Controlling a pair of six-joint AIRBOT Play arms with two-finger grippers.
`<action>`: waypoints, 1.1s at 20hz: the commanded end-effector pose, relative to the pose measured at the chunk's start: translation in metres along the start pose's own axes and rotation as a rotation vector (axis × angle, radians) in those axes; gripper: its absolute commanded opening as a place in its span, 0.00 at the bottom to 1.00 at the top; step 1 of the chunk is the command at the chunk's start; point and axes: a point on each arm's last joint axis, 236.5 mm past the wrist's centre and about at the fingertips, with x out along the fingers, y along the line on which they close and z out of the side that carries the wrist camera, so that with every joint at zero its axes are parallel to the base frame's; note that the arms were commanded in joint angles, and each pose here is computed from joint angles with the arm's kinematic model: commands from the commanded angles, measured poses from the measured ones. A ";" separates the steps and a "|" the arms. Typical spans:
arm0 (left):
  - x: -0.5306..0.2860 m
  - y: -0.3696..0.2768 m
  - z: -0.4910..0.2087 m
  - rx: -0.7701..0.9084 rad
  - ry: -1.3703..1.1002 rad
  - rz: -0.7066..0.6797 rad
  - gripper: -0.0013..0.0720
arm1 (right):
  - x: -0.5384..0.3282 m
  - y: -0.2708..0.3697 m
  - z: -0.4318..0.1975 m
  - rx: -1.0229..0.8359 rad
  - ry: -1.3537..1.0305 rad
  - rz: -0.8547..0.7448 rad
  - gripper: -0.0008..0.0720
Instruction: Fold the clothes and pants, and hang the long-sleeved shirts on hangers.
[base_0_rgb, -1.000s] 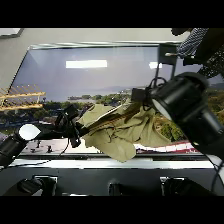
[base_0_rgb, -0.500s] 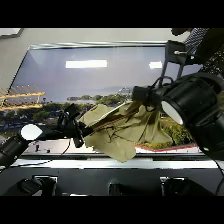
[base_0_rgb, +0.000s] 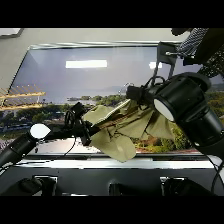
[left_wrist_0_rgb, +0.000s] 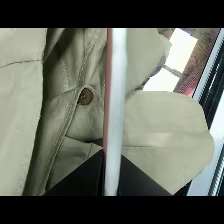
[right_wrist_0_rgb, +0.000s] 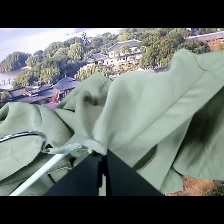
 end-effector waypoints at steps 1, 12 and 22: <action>0.007 -0.001 0.007 -0.026 -0.033 -0.014 0.06 | 0.000 0.004 -0.001 -0.002 0.005 0.013 0.07; 0.010 -0.007 0.023 -0.063 -0.100 -0.035 0.06 | 0.007 0.008 -0.002 -0.014 0.010 0.015 0.07; 0.013 -0.015 0.024 -0.050 -0.097 -0.047 0.06 | 0.002 -0.011 -0.015 -0.042 0.065 -0.054 0.62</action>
